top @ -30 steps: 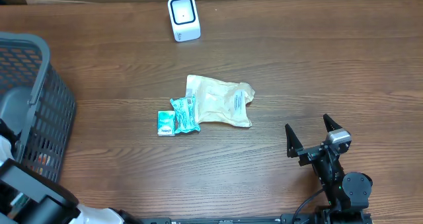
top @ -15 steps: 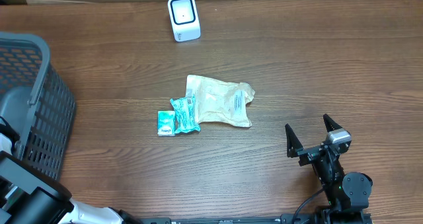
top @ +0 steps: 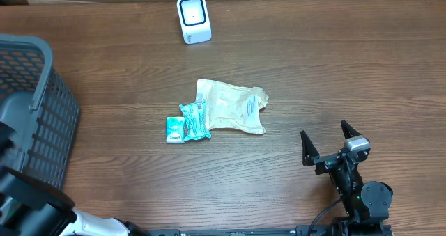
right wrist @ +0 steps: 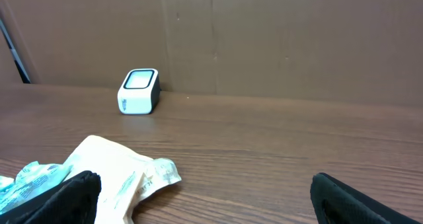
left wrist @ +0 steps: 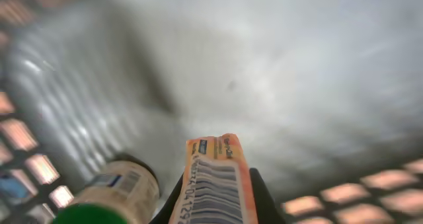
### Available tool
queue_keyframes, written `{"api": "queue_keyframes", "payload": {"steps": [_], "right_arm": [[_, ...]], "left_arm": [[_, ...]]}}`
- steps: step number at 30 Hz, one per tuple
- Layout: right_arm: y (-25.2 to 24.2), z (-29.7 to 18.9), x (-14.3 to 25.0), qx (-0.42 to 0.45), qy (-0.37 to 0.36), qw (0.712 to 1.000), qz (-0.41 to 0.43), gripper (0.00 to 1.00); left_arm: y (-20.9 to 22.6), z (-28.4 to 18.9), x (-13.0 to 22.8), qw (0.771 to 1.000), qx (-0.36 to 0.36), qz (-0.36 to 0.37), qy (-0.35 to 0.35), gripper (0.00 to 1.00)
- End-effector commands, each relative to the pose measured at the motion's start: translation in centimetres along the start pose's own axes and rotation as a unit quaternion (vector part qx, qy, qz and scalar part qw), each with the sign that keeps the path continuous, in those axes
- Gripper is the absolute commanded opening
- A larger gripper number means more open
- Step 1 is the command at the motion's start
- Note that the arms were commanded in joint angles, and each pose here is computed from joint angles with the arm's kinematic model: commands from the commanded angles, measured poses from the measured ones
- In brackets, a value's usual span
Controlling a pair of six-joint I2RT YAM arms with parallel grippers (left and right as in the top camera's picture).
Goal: Scan the item barcode
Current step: 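Reach into the basket and grasp the orange barcoded box with left gripper, then carry the orange box out and set it above the green pack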
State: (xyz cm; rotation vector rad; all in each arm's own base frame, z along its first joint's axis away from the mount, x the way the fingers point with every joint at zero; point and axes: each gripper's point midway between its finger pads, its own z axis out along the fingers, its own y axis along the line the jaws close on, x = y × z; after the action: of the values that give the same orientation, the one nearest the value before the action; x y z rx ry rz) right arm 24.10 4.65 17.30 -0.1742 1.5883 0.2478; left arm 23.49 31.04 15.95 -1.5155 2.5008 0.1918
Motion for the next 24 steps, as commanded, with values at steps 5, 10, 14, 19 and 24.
{"api": "queue_keyframes", "payload": {"steps": [5,10,14,19,24], "right_arm": [[-0.3,0.0,0.2,0.007,0.001,1.000,0.002,1.00],[-0.3,0.0,0.2,0.007,0.001,1.000,0.002,1.00],[-0.3,0.0,0.2,0.007,0.001,1.000,0.002,1.00],[-0.3,0.0,0.2,0.007,0.001,1.000,0.002,1.00],[-0.3,0.0,0.2,0.007,0.001,1.000,0.002,1.00]], "left_arm": [[-8.8,-20.4,-0.9,0.953,0.226,0.047,-0.195,0.04],[-13.9,-29.1,5.7,0.904,0.312,0.150,-0.252,0.04],[-17.6,-31.3,12.1,0.876,0.341,0.244,-0.238,0.04],[-21.5,-28.1,19.0,0.874,0.307,0.340,-0.164,0.04],[-25.0,-21.7,24.5,0.876,0.239,0.409,-0.094,0.04]]}}
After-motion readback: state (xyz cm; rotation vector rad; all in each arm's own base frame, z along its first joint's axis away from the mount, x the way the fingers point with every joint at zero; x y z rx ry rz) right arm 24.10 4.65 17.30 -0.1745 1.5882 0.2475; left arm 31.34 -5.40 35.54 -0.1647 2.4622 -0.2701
